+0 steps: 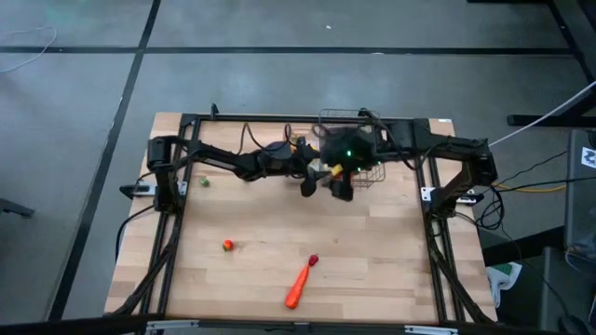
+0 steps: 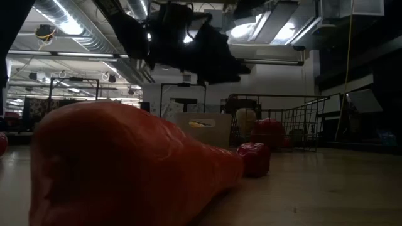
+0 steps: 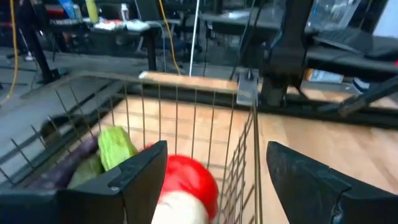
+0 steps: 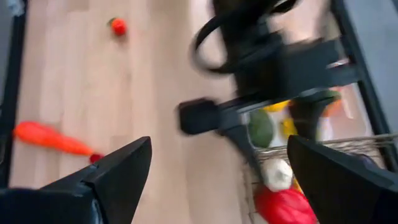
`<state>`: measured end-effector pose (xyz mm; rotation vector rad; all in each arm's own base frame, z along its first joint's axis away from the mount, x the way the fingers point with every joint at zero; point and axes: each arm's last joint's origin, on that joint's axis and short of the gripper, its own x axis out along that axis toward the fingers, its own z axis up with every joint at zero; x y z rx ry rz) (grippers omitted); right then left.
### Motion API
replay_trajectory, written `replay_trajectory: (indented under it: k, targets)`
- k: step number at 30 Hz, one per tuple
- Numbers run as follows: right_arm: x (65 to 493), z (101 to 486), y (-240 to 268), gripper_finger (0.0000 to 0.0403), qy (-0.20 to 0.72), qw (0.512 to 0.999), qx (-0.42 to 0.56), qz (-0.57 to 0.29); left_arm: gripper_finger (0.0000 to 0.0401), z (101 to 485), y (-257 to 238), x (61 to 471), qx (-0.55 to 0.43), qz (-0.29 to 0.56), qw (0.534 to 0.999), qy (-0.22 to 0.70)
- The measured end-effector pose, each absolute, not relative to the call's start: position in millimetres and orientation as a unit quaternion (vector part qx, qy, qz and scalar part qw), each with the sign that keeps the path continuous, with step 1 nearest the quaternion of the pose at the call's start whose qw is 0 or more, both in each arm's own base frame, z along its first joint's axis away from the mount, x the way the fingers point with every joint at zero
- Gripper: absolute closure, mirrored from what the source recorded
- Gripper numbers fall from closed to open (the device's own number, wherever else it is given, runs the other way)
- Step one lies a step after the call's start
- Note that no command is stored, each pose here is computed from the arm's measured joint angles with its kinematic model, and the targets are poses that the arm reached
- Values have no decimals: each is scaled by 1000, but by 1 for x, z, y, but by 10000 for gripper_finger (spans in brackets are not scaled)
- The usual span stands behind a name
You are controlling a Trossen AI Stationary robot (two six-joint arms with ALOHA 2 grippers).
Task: Sort produce into baskets
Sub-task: Put the red bell pepper into the gold wire basket
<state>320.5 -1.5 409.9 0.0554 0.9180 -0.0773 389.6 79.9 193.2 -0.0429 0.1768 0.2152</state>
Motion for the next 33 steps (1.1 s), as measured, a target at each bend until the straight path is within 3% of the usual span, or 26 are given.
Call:
replay_trajectory:
  k: [8,15,26,33]
  targets:
    - [319,404,43,31,461,887,-24,-3,130,241,76,364,-23,108,988,105]
    - [328,379,84,31,511,855,-78,46,129,289,54,315,-59,97,979,166]
    - [369,299,139,31,588,784,-164,110,129,327,-7,248,-167,31,958,229]
    - [393,238,153,31,637,735,-195,126,129,331,-36,240,-198,23,954,224]
